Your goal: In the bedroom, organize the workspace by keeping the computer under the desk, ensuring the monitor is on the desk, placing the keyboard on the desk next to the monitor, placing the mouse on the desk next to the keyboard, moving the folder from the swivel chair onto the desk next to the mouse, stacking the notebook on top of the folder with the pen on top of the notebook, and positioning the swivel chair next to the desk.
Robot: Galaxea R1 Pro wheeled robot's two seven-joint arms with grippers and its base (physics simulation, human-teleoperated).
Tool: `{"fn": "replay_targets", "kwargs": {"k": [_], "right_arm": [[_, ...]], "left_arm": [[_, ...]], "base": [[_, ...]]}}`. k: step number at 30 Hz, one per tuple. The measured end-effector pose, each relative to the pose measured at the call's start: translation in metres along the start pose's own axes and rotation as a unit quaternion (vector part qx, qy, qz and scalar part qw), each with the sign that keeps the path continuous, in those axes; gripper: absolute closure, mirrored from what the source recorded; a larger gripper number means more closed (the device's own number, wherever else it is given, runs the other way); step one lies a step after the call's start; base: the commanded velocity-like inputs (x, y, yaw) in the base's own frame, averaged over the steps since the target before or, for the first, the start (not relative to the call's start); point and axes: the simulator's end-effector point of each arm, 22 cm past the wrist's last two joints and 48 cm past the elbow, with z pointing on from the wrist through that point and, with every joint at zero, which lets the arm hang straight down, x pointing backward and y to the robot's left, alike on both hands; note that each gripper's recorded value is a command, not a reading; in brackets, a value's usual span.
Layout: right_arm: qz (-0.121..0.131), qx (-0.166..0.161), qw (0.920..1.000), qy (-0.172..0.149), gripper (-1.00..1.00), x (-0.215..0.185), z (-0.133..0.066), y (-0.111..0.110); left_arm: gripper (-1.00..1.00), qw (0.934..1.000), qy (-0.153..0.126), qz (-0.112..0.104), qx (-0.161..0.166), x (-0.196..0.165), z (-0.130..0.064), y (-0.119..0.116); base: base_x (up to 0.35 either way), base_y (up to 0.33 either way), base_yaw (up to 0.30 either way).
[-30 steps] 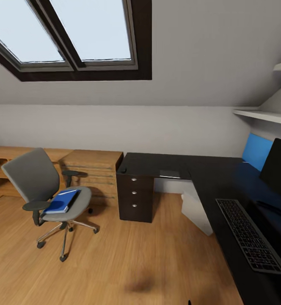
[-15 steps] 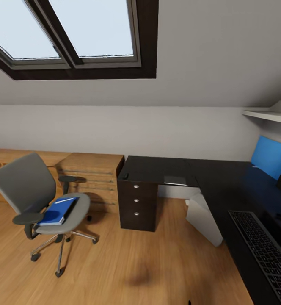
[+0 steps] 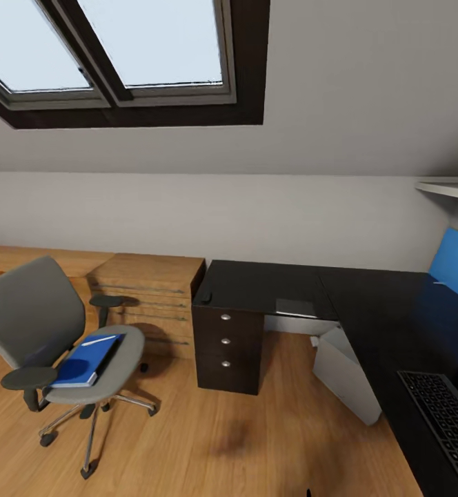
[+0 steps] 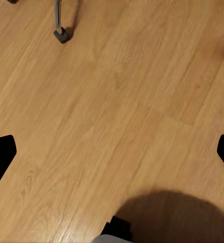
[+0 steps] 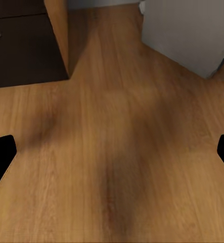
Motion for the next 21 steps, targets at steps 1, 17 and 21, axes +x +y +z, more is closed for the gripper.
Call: {"fn": "replay_targets", "kwargs": {"k": [1,17,21], "right_arm": [[0.0,0.0,1.0,0.0,-1.0,0.0,0.0,0.0],[-0.087,-0.069,0.9937,-0.014,-1.0,-0.278,0.082,0.147],[-0.083,-0.072,0.9927,0.051,-1.0,-0.285,0.081,0.155]], "left_arm": [[-1.0,1.0,0.0,0.0,0.0,0.0,0.0,0.0],[-1.0,0.982,-0.137,-0.081,0.102,-0.303,-0.112,-0.07],[-1.0,0.9807,-0.14,-0.095,0.098,-0.322,-0.121,-0.053]], "base": [[0.327,0.0,0.12],[0.33,0.0,0.013],[0.331,0.002,0.0]]}}
